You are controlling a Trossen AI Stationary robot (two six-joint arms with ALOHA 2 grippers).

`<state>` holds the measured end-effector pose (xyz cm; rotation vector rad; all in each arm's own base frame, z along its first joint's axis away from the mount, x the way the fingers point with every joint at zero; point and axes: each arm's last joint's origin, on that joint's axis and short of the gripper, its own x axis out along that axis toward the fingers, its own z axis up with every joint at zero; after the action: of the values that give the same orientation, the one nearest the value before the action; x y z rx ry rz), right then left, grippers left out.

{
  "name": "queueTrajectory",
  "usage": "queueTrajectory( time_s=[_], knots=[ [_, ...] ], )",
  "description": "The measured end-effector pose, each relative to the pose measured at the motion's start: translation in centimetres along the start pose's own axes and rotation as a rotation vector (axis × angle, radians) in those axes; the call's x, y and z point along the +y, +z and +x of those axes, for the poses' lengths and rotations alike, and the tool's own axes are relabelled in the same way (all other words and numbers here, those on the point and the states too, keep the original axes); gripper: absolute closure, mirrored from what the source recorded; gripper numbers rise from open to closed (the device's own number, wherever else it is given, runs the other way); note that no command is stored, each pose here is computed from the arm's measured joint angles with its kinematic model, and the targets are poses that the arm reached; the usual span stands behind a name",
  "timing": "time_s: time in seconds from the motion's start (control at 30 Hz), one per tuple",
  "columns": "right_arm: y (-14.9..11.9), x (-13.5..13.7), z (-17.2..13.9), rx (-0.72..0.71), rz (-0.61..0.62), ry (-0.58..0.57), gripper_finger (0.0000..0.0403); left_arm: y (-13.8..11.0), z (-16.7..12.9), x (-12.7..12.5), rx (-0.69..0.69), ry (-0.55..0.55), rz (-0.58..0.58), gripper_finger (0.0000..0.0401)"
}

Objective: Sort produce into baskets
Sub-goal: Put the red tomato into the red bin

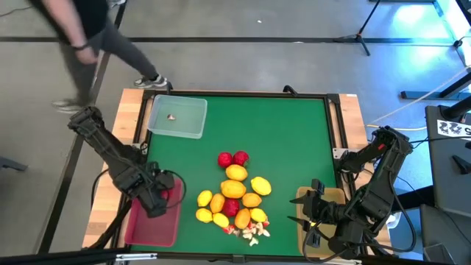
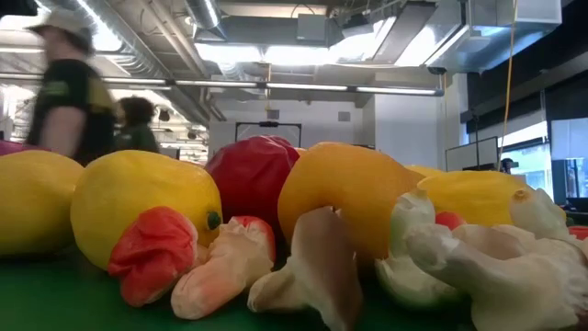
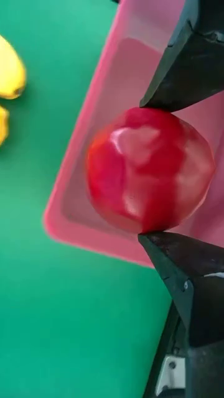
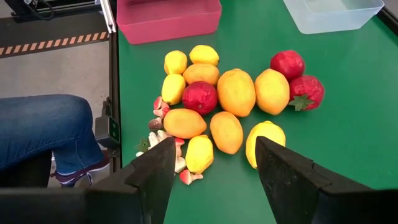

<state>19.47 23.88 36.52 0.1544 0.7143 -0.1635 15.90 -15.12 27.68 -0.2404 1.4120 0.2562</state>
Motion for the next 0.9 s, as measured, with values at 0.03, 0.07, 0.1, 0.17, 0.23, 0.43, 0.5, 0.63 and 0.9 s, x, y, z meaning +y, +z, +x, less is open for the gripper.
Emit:
queueTrajectory(
  time_s=[0.03,0.07,0.1,0.17,0.23,0.43,0.5,0.63,0.9],
  knots=[
    [0.0,0.0,0.0,0.000,0.000,0.000,0.0182,-0.1,0.1,-0.1,0.013,-0.002,-0.001,0.0092],
    [0.0,0.0,0.0,0.000,0.000,0.000,0.0182,-0.1,0.2,-0.2,0.020,0.000,0.000,0.0086],
    [0.0,0.0,0.0,0.000,0.000,0.000,0.0182,-0.1,0.3,-0.3,0.027,0.001,0.004,0.0079],
    [0.0,0.0,0.0,0.003,0.000,0.002,0.0182,-0.3,0.4,-0.4,0.054,-0.008,0.011,0.0065],
    [0.0,0.0,0.0,0.007,0.000,0.004,0.0182,-0.3,0.4,-0.4,0.066,0.002,0.016,0.0055],
    [0.0,0.0,0.0,0.007,-0.006,0.003,0.0182,-0.4,0.5,-0.1,0.073,0.047,-0.049,0.0050],
    [0.0,0.0,0.0,0.009,-0.006,0.005,0.0182,-0.4,0.5,-0.1,0.073,0.047,-0.056,0.0051],
    [0.0,0.0,0.0,0.016,-0.012,0.008,0.0182,-0.1,0.6,0.0,0.060,0.050,-0.076,0.0052],
    [-0.1,0.0,0.0,0.018,-0.016,0.005,0.0182,2.5,0.8,1.5,-0.175,0.168,-0.221,0.0052]
  ],
)
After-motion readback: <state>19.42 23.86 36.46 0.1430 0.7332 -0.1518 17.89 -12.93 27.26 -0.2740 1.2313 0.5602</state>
